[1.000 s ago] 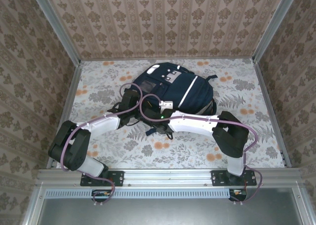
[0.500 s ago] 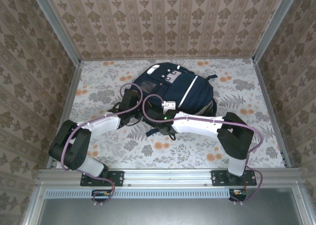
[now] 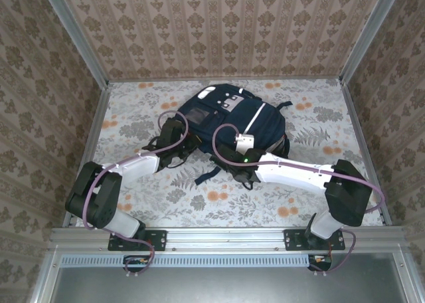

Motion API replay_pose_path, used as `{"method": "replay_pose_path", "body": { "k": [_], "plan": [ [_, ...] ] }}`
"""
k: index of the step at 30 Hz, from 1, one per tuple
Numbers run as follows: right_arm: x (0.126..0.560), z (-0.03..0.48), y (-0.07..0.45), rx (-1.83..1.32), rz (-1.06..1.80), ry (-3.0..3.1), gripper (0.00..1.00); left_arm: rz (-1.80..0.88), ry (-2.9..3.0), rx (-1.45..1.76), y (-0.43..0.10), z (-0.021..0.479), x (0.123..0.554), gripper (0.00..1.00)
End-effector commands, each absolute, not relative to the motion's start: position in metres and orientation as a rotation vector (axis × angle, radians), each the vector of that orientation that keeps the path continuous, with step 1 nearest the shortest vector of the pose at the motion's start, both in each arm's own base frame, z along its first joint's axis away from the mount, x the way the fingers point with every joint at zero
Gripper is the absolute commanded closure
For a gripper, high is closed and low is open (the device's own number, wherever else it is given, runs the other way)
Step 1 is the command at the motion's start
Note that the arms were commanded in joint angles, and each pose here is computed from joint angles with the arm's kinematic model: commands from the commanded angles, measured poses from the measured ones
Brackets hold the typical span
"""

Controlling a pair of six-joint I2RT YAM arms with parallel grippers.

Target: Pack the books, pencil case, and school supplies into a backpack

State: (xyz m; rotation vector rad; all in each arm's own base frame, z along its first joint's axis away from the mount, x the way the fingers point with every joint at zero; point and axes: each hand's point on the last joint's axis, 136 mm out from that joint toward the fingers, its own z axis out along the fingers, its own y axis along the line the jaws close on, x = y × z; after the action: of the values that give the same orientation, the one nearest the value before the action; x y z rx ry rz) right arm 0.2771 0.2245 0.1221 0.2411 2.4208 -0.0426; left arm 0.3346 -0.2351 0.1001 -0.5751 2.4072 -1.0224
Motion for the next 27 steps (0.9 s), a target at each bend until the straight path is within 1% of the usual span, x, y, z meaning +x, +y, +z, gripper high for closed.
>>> {"method": "replay_pose_path", "body": {
  "k": [1,2,5,10,16,20,23,27],
  "plan": [
    [0.275,0.128,0.234,0.223,0.052,2.424,0.88,-1.094,2.359,-0.525,-0.25,0.125,0.342,1.0],
    [0.275,0.129,0.236,0.218,0.069,2.429,0.84,-1.105,2.361,-0.517,-0.253,0.127,0.34,1.0],
    [0.274,0.133,0.24,0.203,0.104,2.43,0.79,-1.128,2.358,-0.49,-0.261,0.133,0.336,1.0],
    [0.271,0.139,0.24,0.187,0.099,2.43,0.77,-1.158,2.362,-0.452,-0.277,0.142,0.323,1.0],
    [0.259,0.132,0.24,0.204,0.036,2.466,0.79,-1.168,2.349,-0.437,-0.289,0.151,0.312,1.0],
    [0.256,0.123,0.235,0.249,-0.058,2.481,0.76,-1.172,2.348,-0.447,-0.29,0.151,0.309,1.0],
    [0.26,0.121,0.238,0.267,-0.085,2.468,0.69,-1.17,2.348,-0.444,-0.29,0.152,0.308,1.0],
    [0.267,0.117,0.244,0.285,-0.125,2.458,0.66,-1.156,2.35,-0.458,-0.287,0.15,0.307,1.0]
  ]
}}
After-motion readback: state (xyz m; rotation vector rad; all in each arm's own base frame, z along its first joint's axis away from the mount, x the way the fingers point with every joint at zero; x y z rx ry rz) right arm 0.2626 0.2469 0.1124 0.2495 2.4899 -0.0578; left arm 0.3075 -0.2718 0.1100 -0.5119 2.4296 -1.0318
